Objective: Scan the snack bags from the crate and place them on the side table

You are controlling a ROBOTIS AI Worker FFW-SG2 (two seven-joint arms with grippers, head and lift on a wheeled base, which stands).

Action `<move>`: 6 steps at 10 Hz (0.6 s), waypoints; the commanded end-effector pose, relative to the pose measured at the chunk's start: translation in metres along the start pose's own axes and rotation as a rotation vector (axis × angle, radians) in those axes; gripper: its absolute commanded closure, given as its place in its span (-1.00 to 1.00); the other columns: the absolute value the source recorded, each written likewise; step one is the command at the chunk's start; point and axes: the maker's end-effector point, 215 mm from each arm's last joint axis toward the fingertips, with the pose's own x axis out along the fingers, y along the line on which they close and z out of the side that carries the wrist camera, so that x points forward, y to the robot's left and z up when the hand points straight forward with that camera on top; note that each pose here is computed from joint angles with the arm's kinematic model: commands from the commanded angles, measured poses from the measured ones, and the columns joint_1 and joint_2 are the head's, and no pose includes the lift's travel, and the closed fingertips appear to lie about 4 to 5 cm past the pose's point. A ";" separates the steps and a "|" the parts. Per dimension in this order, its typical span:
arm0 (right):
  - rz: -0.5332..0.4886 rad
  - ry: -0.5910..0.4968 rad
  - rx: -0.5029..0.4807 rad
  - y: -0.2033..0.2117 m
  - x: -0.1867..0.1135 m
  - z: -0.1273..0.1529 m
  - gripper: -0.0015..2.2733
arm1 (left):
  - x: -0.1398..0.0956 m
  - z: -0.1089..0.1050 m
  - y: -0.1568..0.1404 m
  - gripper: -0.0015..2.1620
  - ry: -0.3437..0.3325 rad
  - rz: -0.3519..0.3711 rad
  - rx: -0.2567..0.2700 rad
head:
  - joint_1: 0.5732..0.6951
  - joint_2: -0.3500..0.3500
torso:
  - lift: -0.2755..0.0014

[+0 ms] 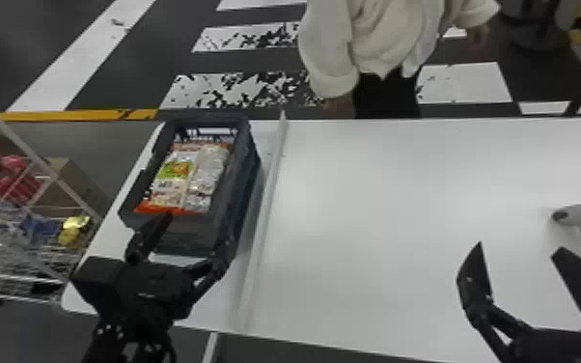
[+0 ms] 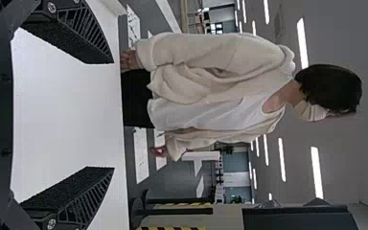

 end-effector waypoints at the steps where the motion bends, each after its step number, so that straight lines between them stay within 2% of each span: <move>1: 0.001 0.000 -0.001 0.000 0.000 0.000 -0.92 | 0.011 0.012 0.030 -0.92 0.018 0.045 0.008 | 1.00 0.57 | 0.40; 3: 0.004 0.001 0.001 0.002 0.000 0.000 -0.92 | 0.028 0.031 0.077 -0.93 0.048 0.100 -0.025 | 1.00 0.73 | 0.40; 4: 0.009 0.002 0.003 0.004 -0.001 0.000 -0.92 | 0.037 0.026 0.095 -0.94 0.107 0.082 -0.075 | 1.00 0.81 | 0.40; 5: 0.010 0.001 0.005 0.005 -0.001 0.002 -0.92 | 0.046 0.011 0.106 -0.95 0.210 0.068 -0.125 | 1.00 0.88 | 0.40; 6: 0.012 0.004 0.005 0.007 -0.001 0.002 -0.92 | 0.057 0.018 0.120 -0.97 0.234 0.077 -0.115 | 1.00 0.91 | 0.40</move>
